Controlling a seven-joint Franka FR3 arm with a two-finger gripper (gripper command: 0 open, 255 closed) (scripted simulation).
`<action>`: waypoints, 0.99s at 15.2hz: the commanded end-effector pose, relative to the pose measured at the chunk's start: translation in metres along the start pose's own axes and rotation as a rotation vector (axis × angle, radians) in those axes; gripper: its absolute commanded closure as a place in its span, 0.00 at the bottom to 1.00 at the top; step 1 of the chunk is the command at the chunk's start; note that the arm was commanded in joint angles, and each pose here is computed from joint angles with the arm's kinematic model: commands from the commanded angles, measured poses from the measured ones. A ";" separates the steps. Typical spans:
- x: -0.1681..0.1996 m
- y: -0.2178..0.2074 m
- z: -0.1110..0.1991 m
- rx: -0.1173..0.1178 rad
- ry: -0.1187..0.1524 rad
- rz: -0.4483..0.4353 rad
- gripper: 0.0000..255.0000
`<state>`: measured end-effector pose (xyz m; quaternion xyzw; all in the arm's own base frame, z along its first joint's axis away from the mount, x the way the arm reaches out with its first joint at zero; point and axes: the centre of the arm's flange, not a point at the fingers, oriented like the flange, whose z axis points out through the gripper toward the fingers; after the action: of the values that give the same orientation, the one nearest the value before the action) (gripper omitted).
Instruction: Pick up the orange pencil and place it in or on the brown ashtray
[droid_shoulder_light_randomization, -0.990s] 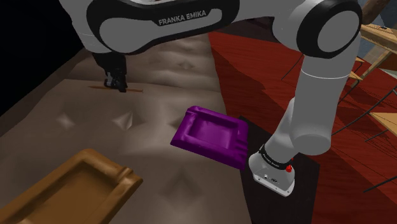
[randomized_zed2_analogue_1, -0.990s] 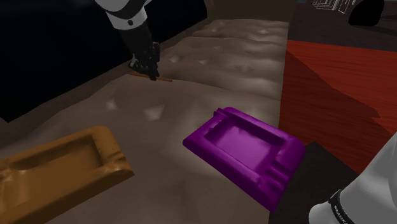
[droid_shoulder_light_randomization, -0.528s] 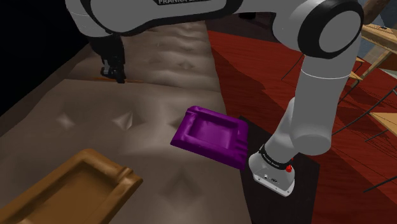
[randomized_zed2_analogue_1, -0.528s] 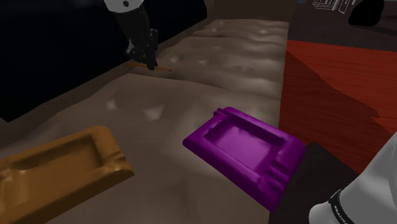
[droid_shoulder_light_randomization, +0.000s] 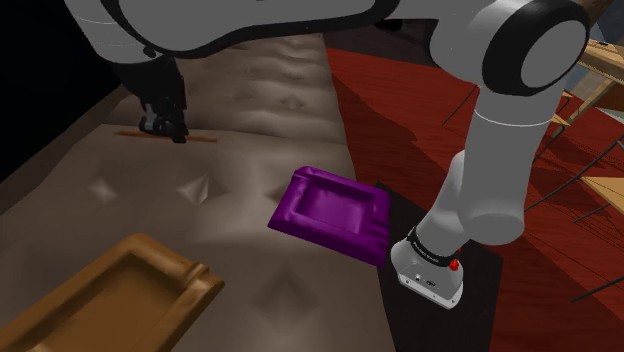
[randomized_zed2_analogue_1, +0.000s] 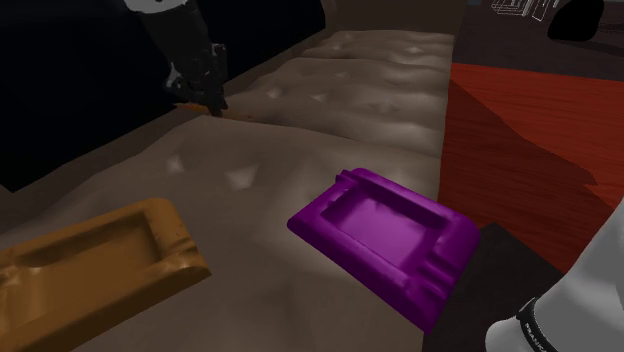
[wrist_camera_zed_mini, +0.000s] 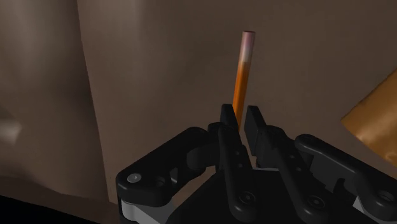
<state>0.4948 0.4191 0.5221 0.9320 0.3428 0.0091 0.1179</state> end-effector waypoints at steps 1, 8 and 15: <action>0.000 -0.028 -0.006 0.000 0.000 0.001 1.00; -0.003 -0.117 -0.032 0.000 0.000 0.001 1.00; -0.007 -0.205 -0.057 0.000 0.000 0.001 1.00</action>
<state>0.3614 0.5680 0.5305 0.9319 0.3430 0.0092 0.1178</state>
